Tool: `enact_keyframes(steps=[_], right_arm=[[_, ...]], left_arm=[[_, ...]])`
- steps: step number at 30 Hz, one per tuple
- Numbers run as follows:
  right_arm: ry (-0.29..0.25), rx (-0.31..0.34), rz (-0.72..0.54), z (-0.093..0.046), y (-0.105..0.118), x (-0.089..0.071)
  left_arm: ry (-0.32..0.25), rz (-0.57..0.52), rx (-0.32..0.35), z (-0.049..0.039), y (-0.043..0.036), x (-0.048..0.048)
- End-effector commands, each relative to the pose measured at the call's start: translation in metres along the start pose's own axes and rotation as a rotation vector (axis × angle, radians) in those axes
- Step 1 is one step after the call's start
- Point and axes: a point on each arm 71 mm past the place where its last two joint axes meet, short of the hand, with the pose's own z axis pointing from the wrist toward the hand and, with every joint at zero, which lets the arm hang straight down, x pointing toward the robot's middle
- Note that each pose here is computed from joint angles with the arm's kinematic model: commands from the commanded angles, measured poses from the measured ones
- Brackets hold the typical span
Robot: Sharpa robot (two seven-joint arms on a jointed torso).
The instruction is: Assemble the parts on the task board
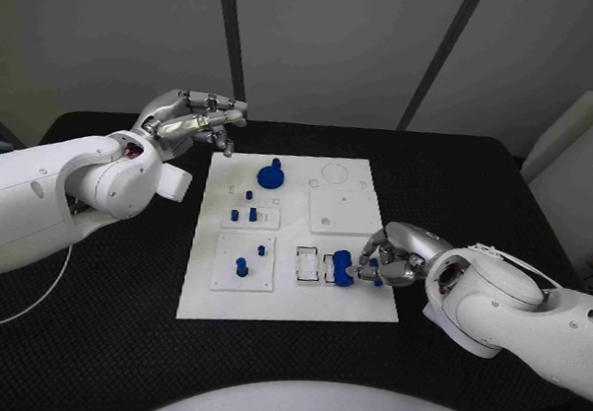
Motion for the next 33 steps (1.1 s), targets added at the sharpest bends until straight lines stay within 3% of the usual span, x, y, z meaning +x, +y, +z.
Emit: enact_keyframes(steps=[1, 22, 33], right_arm=[[0.008, 0.028, -0.025, 0.003, 0.000, 0.002], [0.053, 0.028, -0.027, 0.012, 0.009, 0.017], [-0.026, 0.031, 0.036, 0.008, 0.009, 0.011]], left_arm=[[0.015, -0.004, 0.015, 0.0004, -0.0018, 0.0015], [0.025, -0.007, 0.007, 0.0004, -0.0012, 0.0019], [0.026, -0.007, 0.005, 0.0000, -0.0011, 0.0015]])
